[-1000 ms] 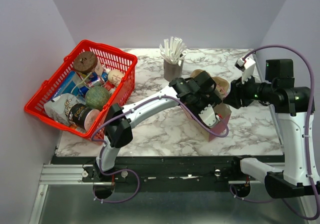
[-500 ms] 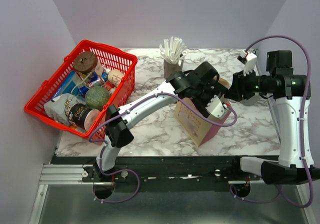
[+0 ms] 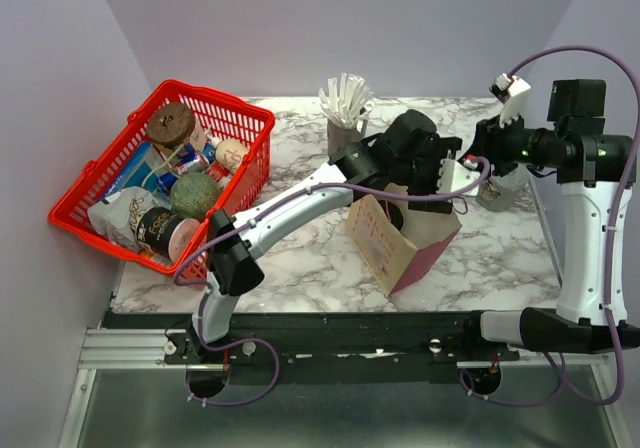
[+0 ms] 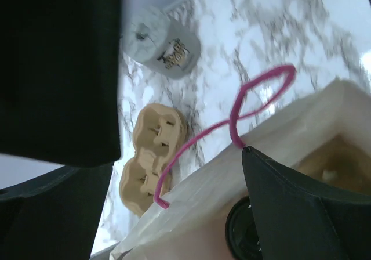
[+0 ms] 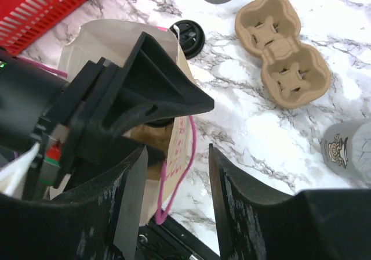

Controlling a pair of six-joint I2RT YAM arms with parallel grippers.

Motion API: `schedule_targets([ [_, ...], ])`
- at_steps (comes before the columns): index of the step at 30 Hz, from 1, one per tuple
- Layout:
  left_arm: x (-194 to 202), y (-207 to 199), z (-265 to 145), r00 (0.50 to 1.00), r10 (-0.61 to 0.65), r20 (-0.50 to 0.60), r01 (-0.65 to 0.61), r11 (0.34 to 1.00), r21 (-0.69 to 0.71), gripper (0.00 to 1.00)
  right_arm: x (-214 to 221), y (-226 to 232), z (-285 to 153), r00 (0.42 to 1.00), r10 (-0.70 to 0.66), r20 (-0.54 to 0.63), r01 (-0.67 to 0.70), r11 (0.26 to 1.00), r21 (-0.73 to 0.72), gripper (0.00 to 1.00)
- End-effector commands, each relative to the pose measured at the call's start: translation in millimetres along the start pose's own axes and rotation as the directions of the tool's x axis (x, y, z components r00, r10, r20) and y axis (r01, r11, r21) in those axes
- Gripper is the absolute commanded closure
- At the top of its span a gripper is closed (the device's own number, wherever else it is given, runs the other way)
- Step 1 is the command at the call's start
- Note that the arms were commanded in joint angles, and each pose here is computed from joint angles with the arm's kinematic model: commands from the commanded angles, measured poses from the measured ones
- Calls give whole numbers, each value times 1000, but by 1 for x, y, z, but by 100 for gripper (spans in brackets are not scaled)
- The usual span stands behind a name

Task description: Pack the takeout coffee

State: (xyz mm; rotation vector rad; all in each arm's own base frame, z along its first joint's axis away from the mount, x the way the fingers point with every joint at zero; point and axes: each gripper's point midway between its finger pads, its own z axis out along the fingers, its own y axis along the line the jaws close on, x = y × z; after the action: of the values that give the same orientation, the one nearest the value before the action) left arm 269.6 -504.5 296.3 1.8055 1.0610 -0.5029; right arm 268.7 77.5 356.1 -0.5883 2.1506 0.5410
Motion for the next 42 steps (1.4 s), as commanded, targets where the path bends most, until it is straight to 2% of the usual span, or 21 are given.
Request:
schedule_targets([
  [1,-45,31,-32,941,-264,212,295,947,-130,1,-19,-7,-2,998,-4,56,2,1000,25,44],
  [4,-54,40,-51,903,-310,297,367,917,-157,1,-25,-8,-4,998,-9,70,7,1000,29,44],
  [7,-68,42,-66,860,-349,371,417,901,-119,1,-28,-8,-3,997,-9,75,7,1000,25,44],
  [11,-56,51,-65,821,-412,395,501,852,-154,1,-31,-11,-1,997,-13,81,10,1000,29,44],
  [12,-44,43,-58,811,-438,389,522,841,-143,1,-32,-12,0,996,-15,84,12,999,30,44],
  [13,-50,47,-60,784,-436,441,540,830,-140,1,-34,-13,0,996,-16,85,13,999,29,44],
  [22,-45,37,-48,691,-498,524,613,788,-60,1,-39,-12,0,995,-14,94,12,1000,23,44],
  [29,-84,58,-74,631,-454,630,595,803,-18,1,-42,-11,0,993,-19,117,17,1000,19,43],
  [32,-103,77,-92,595,-444,670,606,796,-11,1,-42,-5,4,992,-34,120,38,999,-34,42],
  [34,-111,99,-111,588,-414,695,617,785,-55,1,-42,-3,9,990,-66,124,76,994,-74,42],
  [36,-92,115,-117,624,-428,654,649,749,-129,1,-47,-4,14,983,-107,150,122,988,-92,42],
  [37,-96,125,-132,635,-406,657,645,747,-162,1,-50,-2,16,978,-122,172,143,983,-117,42],
  [38,-82,125,-132,663,-431,612,652,735,-189,1,-48,-5,25,979,-107,172,131,982,-136,42],
  [39,-78,128,-144,681,-424,597,647,730,-219,1,-62,-9,30,966,-132,224,164,977,-133,42],
  [41,-46,130,-158,719,-459,523,656,697,-290,1,-69,-17,49,969,-56,239,103,976,-189,42],
  [42,-45,130,-178,745,-432,509,632,701,-330,1,-83,-23,56,957,-66,282,123,974,-190,42],
])
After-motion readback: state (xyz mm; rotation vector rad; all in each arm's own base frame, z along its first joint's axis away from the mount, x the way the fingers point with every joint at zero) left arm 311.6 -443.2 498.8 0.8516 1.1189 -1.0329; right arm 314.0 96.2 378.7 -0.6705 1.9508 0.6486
